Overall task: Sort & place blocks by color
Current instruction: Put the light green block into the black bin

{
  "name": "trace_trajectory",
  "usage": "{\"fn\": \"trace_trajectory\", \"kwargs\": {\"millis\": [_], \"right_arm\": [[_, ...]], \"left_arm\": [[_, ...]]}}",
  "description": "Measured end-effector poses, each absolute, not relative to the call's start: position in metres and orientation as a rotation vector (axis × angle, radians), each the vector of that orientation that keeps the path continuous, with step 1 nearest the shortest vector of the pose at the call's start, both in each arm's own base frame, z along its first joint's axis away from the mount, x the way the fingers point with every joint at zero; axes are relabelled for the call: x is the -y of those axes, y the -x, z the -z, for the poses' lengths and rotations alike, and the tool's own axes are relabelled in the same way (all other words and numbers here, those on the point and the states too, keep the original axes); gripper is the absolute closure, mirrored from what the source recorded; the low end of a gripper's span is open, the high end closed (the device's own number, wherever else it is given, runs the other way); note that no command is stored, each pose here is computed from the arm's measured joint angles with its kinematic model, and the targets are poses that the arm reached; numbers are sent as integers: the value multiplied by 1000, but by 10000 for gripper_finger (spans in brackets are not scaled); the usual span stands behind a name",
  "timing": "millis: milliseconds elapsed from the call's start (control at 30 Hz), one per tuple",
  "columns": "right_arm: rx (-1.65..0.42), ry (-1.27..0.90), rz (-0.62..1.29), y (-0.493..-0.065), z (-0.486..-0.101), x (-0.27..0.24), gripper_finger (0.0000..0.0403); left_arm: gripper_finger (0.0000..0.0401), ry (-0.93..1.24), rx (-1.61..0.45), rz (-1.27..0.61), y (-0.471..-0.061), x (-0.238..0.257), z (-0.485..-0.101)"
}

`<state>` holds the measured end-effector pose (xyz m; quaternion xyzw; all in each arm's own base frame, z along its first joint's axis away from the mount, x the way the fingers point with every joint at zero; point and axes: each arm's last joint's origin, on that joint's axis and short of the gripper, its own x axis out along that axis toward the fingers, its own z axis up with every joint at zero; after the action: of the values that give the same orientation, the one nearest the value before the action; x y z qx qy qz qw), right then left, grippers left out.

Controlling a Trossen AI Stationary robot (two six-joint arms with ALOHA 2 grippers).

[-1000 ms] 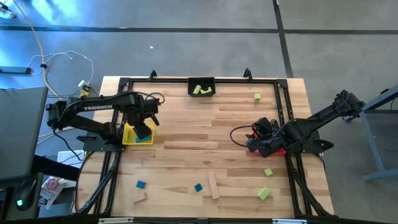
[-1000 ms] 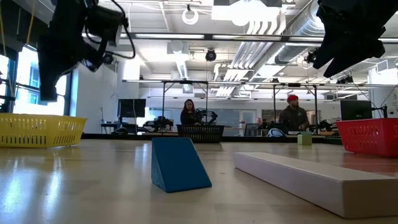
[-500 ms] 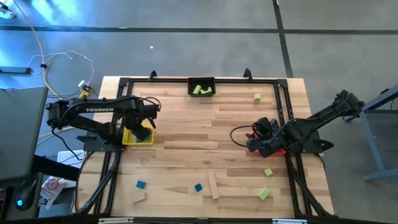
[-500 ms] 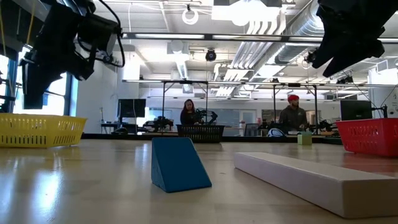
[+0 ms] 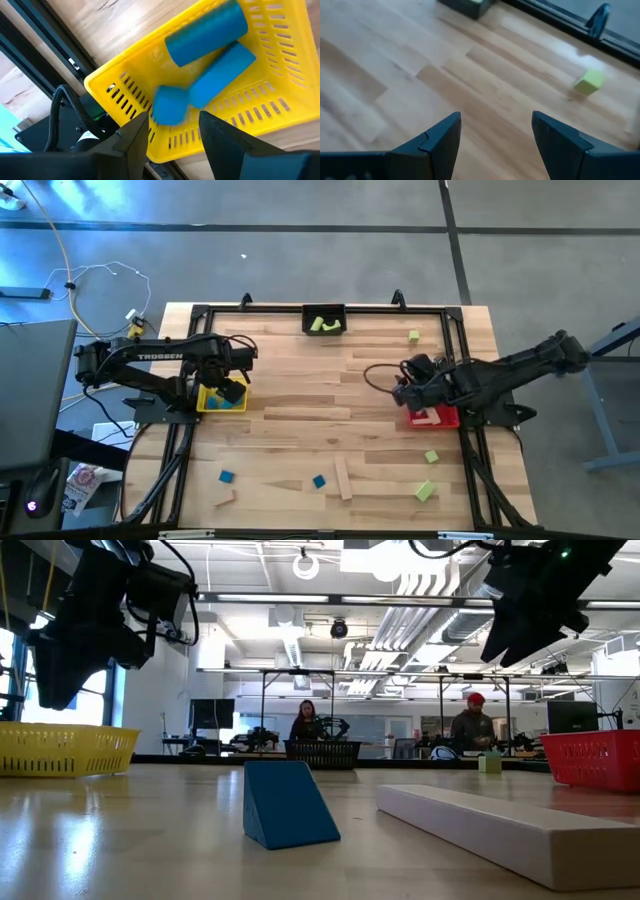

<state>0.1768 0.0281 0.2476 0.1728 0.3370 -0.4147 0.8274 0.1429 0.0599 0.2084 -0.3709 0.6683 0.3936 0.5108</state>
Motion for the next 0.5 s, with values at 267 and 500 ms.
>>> {"fn": "trace_trajectory", "kwargs": {"millis": [267,500], "right_arm": [[-807,-355,955,-179,-246,5,172],[-913,-353,1012,-175,-245,42,172]], "left_arm": [[222,883,-1608,-926,-144,-60,-208],[224,826,-1608,-852,-146,-60,-208]]}}
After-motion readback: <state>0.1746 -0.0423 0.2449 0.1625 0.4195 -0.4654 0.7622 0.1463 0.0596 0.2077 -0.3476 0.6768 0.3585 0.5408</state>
